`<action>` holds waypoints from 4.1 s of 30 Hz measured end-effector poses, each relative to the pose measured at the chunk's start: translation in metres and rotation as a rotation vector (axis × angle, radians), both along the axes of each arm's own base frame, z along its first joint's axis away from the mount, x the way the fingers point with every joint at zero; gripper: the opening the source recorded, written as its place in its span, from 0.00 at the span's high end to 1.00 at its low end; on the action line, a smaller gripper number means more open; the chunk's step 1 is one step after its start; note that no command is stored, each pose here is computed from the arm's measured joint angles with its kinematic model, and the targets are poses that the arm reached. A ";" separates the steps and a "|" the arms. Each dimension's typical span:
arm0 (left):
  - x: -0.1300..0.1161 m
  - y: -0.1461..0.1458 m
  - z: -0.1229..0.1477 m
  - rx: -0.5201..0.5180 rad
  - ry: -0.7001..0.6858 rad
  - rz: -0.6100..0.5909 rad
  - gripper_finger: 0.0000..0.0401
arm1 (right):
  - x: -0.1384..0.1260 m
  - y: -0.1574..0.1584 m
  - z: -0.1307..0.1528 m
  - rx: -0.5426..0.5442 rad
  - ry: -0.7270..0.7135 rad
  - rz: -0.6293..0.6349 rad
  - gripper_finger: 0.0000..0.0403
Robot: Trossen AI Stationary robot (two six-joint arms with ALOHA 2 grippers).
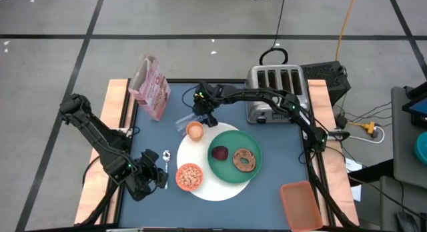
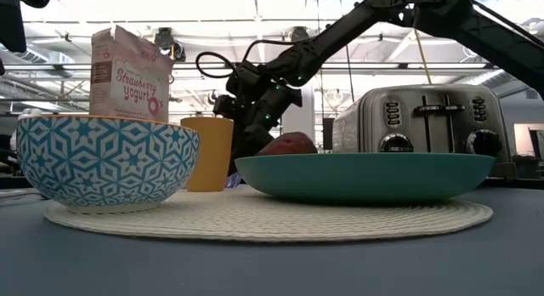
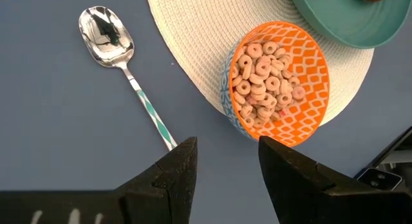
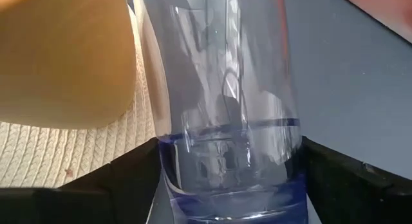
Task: Arrange a breakfast setting
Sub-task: Put the cup on the top of the white table mat
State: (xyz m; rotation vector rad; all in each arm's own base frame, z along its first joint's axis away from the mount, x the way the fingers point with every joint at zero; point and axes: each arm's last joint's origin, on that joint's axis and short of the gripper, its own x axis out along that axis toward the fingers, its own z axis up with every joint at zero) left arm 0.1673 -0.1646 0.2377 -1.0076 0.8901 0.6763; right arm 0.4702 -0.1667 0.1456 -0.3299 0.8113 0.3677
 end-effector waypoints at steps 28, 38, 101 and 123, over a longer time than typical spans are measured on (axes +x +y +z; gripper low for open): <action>0.007 0.008 0.007 0.034 -0.118 0.076 0.58 | -0.004 -0.002 0.015 0.012 -0.008 -0.039 0.21; 0.002 0.024 0.027 0.084 -0.247 0.100 0.58 | -0.012 -0.019 0.039 0.037 -0.063 -0.121 0.21; 0.020 0.145 -0.047 0.421 -0.121 0.203 0.58 | -0.018 -0.031 0.060 0.043 -0.132 -0.176 0.21; 0.031 0.194 -0.040 0.491 -0.113 0.196 0.58 | -0.018 -0.031 0.060 0.043 -0.132 -0.176 0.21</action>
